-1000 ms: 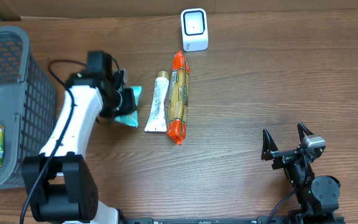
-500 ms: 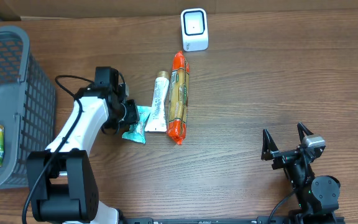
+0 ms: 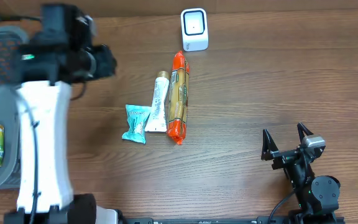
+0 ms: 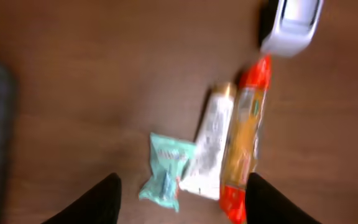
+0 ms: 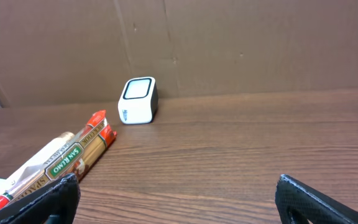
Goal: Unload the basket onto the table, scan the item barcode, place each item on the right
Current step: 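Reach the left gripper into the basket toward the yellow Pokka carton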
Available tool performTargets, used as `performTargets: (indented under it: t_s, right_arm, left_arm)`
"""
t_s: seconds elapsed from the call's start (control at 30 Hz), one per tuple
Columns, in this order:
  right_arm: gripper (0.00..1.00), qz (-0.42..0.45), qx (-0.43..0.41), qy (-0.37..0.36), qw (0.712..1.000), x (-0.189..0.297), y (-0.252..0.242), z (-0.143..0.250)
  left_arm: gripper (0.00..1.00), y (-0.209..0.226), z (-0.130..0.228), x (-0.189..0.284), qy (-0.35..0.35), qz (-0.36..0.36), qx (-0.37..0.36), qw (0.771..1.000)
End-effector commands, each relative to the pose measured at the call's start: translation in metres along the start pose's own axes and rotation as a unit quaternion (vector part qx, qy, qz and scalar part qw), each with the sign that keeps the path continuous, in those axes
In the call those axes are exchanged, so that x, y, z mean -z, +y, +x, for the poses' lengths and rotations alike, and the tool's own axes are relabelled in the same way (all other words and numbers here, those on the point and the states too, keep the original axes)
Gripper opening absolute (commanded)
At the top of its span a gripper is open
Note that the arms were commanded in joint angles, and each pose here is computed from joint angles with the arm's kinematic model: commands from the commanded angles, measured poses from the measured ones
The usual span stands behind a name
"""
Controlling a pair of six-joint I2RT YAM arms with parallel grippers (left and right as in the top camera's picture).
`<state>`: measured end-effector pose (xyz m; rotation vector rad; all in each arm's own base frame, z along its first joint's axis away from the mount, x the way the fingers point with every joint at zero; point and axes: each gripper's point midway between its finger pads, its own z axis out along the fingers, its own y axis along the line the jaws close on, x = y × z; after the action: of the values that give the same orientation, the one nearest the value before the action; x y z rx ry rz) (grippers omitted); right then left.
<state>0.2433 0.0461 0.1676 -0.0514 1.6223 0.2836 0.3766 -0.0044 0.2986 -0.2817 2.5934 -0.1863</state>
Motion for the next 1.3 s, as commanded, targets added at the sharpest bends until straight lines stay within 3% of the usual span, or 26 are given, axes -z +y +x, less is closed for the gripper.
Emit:
performTargets:
  t_s: [0.0, 0.07, 0.4, 0.5, 0.73, 0.93, 1.03, 1.27]
  right_arm:
    - [1.00, 0.005, -0.002, -0.002, 1.000, 0.000, -0.002, 0.002]
    - [1.00, 0.005, -0.002, -0.002, 1.000, 0.000, -0.002, 0.002]
    - [1.00, 0.005, -0.002, -0.002, 1.000, 0.000, -0.002, 0.002]
    - [1.00, 0.005, -0.002, -0.002, 1.000, 0.000, -0.002, 0.002]
    - [1.00, 0.005, -0.002, -0.002, 1.000, 0.000, -0.002, 0.002]
    - [1.00, 0.005, -0.002, -0.002, 1.000, 0.000, -0.002, 0.002]
    - [1.00, 0.005, -0.002, -0.002, 1.000, 0.000, -0.002, 0.002]
    - [1.00, 0.005, -0.002, -0.002, 1.000, 0.000, -0.002, 0.002]
  left_arm:
    - [0.64, 0.026, -0.037, 0.089, -0.113, -0.025, -0.004, 0.993]
    - [0.70, 0.042, -0.041, 0.111, -0.135, -0.039, 0.008, 0.990]
    - [0.68, 0.173, -0.004, 0.157, -0.129, -0.161, 0.188, 0.960]
    - [0.68, 0.208, 0.012, 0.156, -0.117, -0.176, 0.263, 0.941]
    - [0.70, 0.260, 0.046, 0.132, -0.067, -0.207, 0.347, 0.912]
    - [0.73, 0.302, 0.055, 0.109, -0.058, -0.265, 0.353, 0.895]
    - [0.81, 0.323, 0.065, 0.094, -0.040, -0.301, 0.351, 0.885]
    - [0.89, 0.366, 0.104, 0.033, 0.061, -0.355, 0.271, 0.893]
